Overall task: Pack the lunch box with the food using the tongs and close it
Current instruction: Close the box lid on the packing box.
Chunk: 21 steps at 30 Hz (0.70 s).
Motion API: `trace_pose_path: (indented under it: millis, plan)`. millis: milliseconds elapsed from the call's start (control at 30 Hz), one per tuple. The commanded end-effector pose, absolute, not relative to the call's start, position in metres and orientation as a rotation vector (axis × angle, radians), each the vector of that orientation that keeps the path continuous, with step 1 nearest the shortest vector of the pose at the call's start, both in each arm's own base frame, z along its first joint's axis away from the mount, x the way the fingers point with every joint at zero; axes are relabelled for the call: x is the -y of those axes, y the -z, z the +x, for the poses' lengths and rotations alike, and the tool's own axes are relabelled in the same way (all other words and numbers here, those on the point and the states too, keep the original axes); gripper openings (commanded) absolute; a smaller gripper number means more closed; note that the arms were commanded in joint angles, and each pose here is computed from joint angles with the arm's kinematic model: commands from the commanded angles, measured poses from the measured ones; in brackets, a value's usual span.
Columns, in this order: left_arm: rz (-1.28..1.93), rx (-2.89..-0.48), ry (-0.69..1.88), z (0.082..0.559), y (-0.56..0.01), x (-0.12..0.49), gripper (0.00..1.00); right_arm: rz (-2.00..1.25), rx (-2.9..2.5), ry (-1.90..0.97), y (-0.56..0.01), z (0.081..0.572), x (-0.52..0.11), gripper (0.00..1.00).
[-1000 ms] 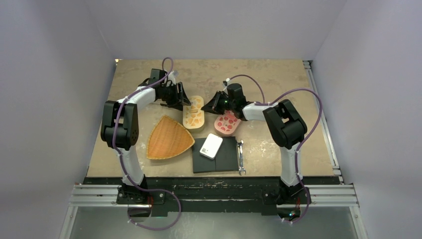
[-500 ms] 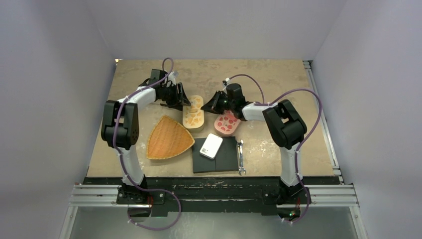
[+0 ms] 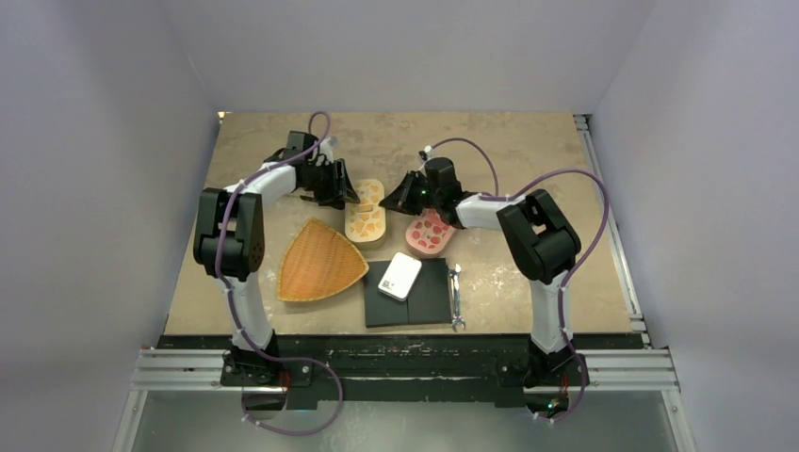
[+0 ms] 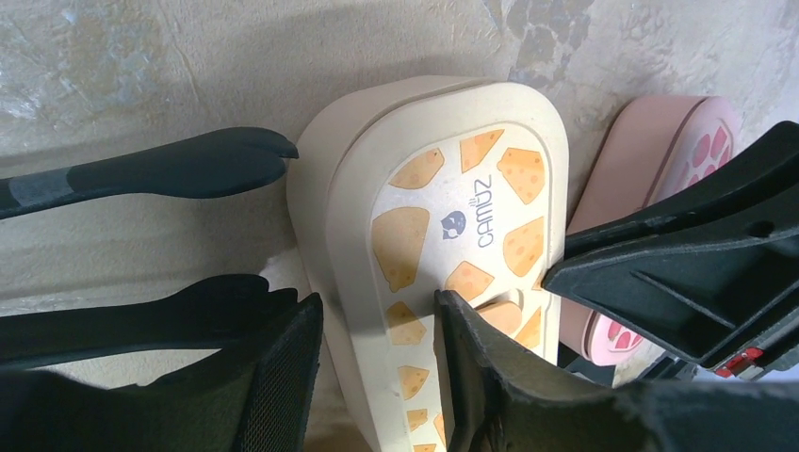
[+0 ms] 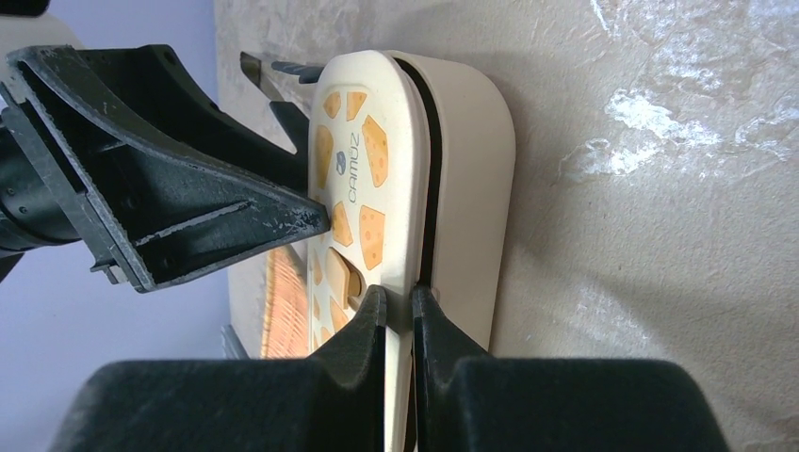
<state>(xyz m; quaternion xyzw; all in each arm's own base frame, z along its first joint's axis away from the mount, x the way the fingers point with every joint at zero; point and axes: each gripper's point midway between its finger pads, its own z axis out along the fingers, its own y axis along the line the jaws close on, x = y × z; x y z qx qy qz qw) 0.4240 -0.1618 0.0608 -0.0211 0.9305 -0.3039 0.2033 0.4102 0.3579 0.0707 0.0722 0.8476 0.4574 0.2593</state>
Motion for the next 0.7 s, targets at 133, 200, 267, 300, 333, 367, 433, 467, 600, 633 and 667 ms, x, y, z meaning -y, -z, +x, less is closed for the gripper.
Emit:
trace_pose_path:
  millis: [133, 200, 267, 300, 333, 367, 433, 467, 600, 633, 667]
  plan:
    - [-0.01, -2.629, 0.733, 0.428, -0.053, 0.153, 0.45, 0.129, -2.297, -1.079, -0.077, 0.412, -0.35, 0.23]
    - [-0.006, -2.635, 0.731, 0.428, -0.051, 0.154, 0.45, 0.112, -2.297, -1.069, -0.08, 0.41, -0.35, 0.27]
    - [-0.001, -2.642, 0.719, 0.427, -0.049, 0.154, 0.45, 0.097, -2.293, -1.053, -0.084, 0.409, -0.348, 0.32]
    - [0.0, -2.648, 0.709, 0.427, -0.048, 0.154, 0.45, 0.09, -2.29, -1.041, -0.087, 0.41, -0.347, 0.34]
    - [0.003, -2.648, 0.702, 0.427, -0.048, 0.154, 0.45, 0.084, -2.287, -1.031, -0.09, 0.411, -0.346, 0.36]
    - [0.006, -2.651, 0.698, 0.426, -0.048, 0.154, 0.44, 0.075, -2.287, -1.018, -0.092, 0.411, -0.346, 0.37]
    - [0.006, -2.649, 0.687, 0.427, -0.048, 0.153, 0.45, 0.064, -2.28, -1.002, -0.098, 0.412, -0.344, 0.38]
    - [0.006, -2.649, 0.684, 0.427, -0.048, 0.153, 0.45, 0.058, -2.278, -0.995, -0.1, 0.412, -0.343, 0.39]
    - [0.008, -2.65, 0.68, 0.427, -0.047, 0.154, 0.44, 0.031, -2.275, -0.989, -0.105, 0.412, -0.343, 0.41]
    - [0.007, -2.646, 0.679, 0.427, -0.048, 0.154, 0.44, 0.02, -2.278, -0.994, -0.105, 0.411, -0.345, 0.41]
    - [0.007, -2.641, 0.676, 0.428, -0.049, 0.153, 0.44, 0.01, -2.28, -1.002, -0.105, 0.409, -0.346, 0.41]
